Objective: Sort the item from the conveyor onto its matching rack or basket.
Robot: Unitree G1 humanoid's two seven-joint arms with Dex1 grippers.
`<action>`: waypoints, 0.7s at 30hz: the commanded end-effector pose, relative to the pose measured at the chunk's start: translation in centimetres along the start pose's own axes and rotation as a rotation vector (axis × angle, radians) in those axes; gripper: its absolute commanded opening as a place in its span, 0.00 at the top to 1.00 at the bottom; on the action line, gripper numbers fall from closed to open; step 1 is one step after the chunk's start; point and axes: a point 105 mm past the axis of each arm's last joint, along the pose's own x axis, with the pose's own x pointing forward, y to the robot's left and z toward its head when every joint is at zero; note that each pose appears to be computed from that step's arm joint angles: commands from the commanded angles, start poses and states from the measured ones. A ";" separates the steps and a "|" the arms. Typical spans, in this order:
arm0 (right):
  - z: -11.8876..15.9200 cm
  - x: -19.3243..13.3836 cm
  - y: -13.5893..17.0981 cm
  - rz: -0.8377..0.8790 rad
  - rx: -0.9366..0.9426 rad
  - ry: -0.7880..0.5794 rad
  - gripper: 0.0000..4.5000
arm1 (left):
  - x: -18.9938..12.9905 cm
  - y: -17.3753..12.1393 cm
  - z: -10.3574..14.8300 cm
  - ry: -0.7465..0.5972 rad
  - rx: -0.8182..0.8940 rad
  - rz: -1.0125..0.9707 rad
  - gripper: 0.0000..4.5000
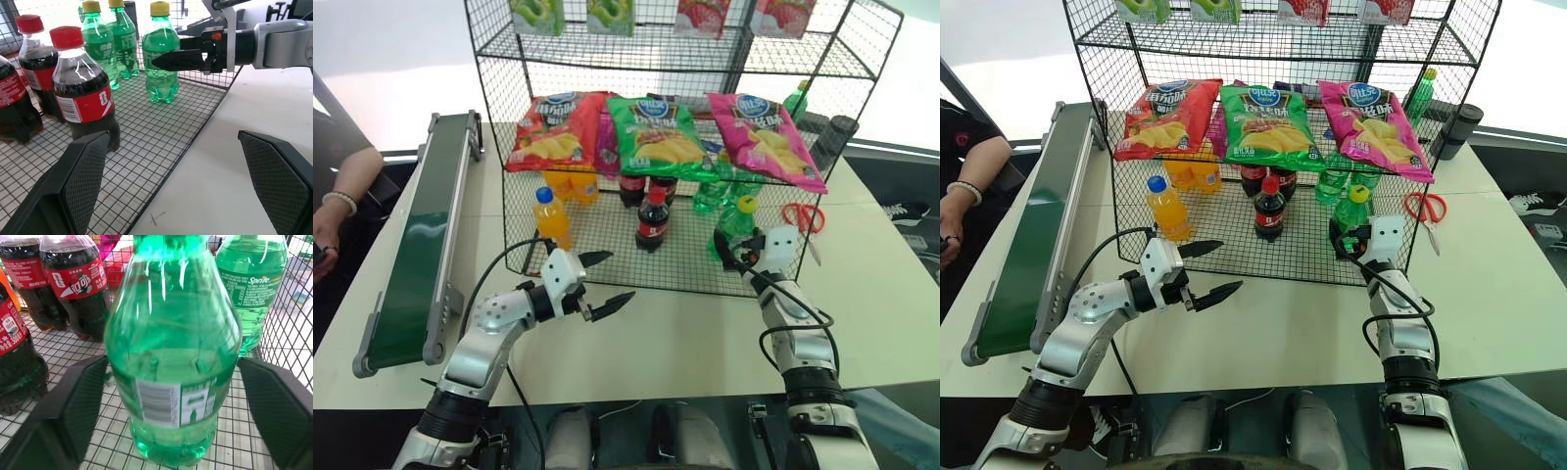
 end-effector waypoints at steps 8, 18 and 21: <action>3.2 -4.4 -1.2 -0.015 -0.086 -0.056 0.01 | 0.2 0.2 1.2 -0.040 0.038 -0.011 0.00; 5.2 -11.8 2.1 0.304 -0.242 0.028 0.01 | -2.3 2.8 0.1 0.047 0.046 0.064 0.00; 6.1 -13.2 1.7 0.334 -0.254 0.050 0.01 | -4.0 3.8 -0.1 0.085 0.048 0.095 0.00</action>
